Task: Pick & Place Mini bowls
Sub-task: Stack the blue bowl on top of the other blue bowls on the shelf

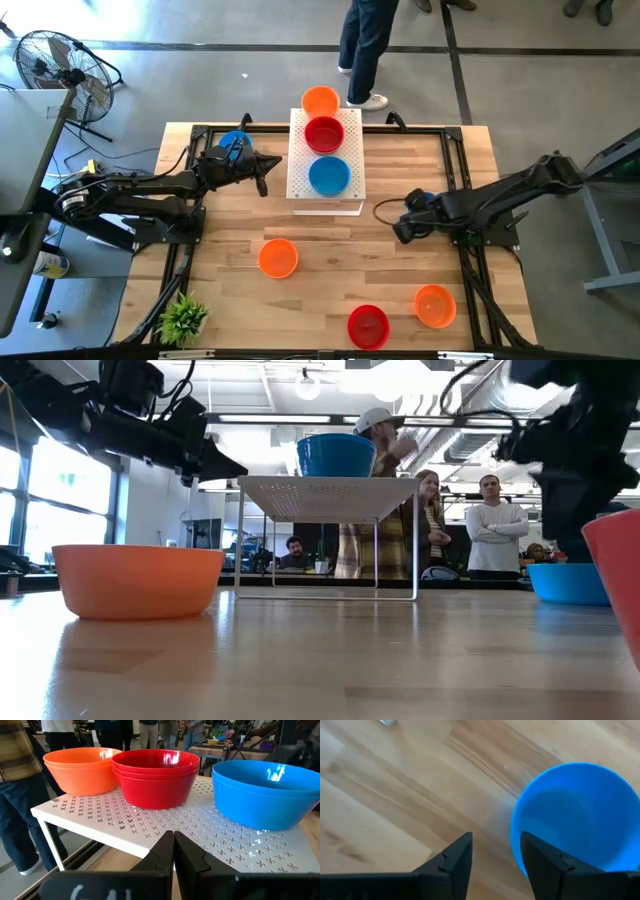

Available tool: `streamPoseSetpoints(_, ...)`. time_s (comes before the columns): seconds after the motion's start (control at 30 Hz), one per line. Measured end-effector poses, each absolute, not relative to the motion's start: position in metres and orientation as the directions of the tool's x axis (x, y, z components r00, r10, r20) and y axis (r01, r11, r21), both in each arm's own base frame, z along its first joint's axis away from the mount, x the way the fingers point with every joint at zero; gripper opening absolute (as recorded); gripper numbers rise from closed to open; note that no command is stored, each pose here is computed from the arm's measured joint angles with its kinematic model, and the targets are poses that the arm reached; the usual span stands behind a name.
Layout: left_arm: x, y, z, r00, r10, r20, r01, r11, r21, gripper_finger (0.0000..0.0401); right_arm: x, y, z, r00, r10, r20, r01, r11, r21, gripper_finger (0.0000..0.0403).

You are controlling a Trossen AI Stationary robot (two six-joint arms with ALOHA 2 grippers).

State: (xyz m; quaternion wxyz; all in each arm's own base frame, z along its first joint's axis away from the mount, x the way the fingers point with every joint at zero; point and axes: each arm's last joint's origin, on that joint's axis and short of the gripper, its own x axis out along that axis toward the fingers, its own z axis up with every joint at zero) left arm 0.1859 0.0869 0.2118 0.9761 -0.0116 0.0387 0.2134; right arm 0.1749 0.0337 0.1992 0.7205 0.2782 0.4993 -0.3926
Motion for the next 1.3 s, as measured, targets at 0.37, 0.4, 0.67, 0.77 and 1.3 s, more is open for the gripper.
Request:
streamPoseSetpoints(0.37, 0.186, 0.087, 0.211, 0.905, 0.415, -0.090, -0.418, 0.909, -0.007, 0.0005, 0.200, 0.024, 0.158, -0.014, -0.282, -0.959, 0.871, 0.469, -0.150, 0.0134)
streamPoseSetpoints(0.4, 0.186, 0.087, 0.211, 0.905, 0.415, -0.090, -0.418, 0.909, -0.007, 0.0005, 0.203, 0.023, 0.155, -0.015, -0.275, -0.961, 0.871, 0.469, -0.148, 0.0126)
streamPoseSetpoints(0.67, 0.186, 0.087, 0.211, 0.905, 0.415, -0.092, -0.418, 0.909, -0.007, 0.0005, 0.214, 0.022, 0.145, 0.022, -0.246, -0.969, 0.832, 0.542, -0.119, 0.0016)
streamPoseSetpoints(0.77, 0.186, 0.087, 0.210, 0.904, 0.415, -0.097, -0.418, 0.908, -0.007, 0.0005, 0.214, 0.024, 0.149, 0.051, -0.245, -0.968, 0.815, 0.570, -0.101, 0.0010)
streamPoseSetpoints(1.3, 0.186, 0.087, 0.210, 0.905, 0.415, -0.097, -0.418, 0.908, -0.010, 0.0005, 0.216, 0.058, 0.215, 0.326, -0.089, -0.941, 0.562, 0.819, 0.118, 0.0002)
